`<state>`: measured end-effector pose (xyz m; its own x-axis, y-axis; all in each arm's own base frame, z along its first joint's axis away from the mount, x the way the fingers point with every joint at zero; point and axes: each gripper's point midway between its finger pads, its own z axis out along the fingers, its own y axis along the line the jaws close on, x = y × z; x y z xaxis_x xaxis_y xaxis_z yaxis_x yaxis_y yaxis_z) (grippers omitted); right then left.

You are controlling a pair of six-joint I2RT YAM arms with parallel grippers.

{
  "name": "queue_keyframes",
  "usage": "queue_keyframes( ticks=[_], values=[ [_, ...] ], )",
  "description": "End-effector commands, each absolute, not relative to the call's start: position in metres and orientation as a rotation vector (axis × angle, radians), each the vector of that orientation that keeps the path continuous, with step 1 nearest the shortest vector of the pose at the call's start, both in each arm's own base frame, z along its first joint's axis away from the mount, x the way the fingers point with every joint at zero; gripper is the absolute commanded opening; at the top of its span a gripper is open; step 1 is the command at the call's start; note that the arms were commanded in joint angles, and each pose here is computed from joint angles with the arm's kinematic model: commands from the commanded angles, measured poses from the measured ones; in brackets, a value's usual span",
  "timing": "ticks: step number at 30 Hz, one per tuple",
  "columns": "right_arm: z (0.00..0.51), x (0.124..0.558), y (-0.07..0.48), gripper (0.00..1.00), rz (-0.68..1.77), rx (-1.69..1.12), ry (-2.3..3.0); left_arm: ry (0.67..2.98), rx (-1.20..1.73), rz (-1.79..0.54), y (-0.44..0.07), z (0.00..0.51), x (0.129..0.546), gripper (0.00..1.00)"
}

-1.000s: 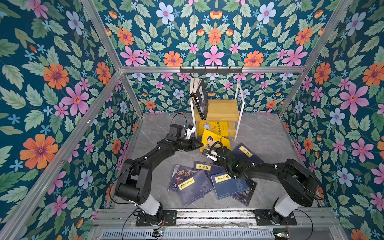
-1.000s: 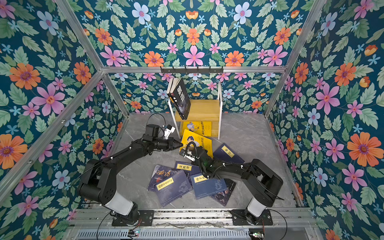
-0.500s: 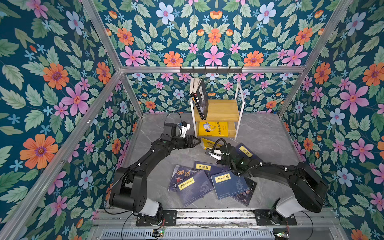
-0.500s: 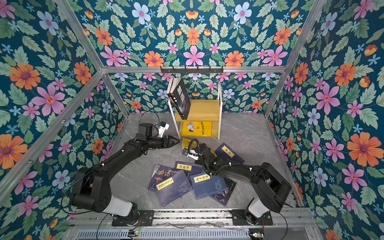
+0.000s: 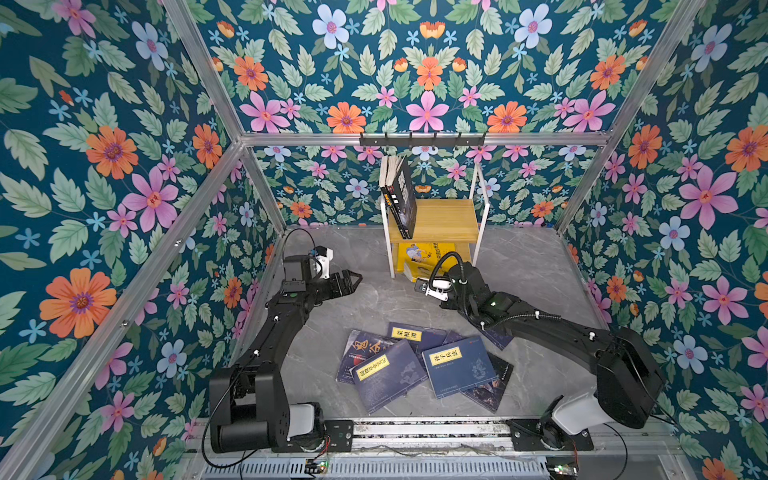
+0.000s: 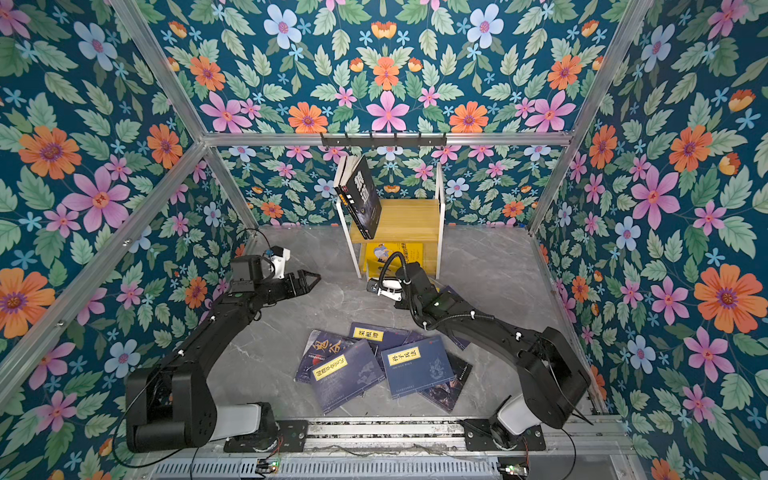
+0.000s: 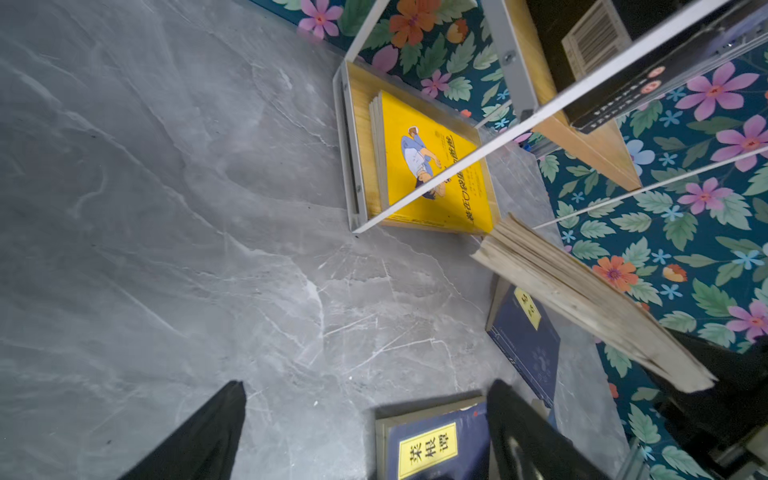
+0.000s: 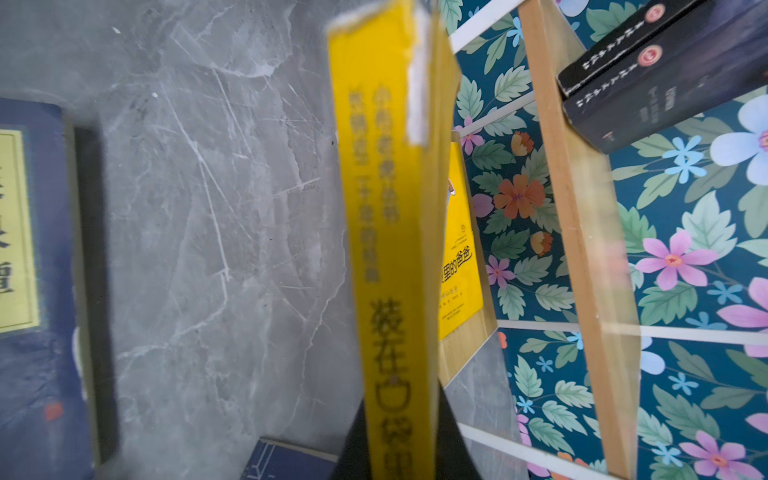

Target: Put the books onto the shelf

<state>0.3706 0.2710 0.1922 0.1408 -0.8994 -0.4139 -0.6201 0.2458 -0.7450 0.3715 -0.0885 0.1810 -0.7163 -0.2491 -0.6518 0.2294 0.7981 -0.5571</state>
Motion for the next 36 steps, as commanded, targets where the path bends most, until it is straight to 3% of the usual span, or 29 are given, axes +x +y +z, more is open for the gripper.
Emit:
queue_keyframes(
  ticks=[1, 10, 27, 28, 33, 36],
  values=[
    [0.208, 0.383, 0.277, 0.00, -0.420, -1.484, 1.487, 2.194, 0.017, -0.718, -0.074, 0.187, 0.376, 0.94],
    [0.226, 0.420, 0.285, 0.00, -0.536, -1.450, 1.408, 2.177, 0.019, -0.652, -0.059, 0.194, 0.379, 0.96],
    [0.172, 0.489, 0.299, 0.00, -0.653, -1.387, 1.411, 2.171, 0.020, -0.639, -0.057, 0.193, 0.378, 0.96],
    [0.162, 0.489, 0.299, 0.02, -0.647, -1.411, 1.422, 2.169, 0.021, -0.638, -0.057, 0.194, 0.378, 0.96],
    [0.124, 0.478, 0.301, 0.35, -0.570, -1.526, 1.504, 2.169, 0.022, -0.640, -0.057, 0.194, 0.378, 0.96],
    [0.114, 0.470, 0.300, 0.46, -0.531, -1.568, 1.543, 2.172, 0.022, -0.643, -0.058, 0.194, 0.378, 0.95]
  ],
)
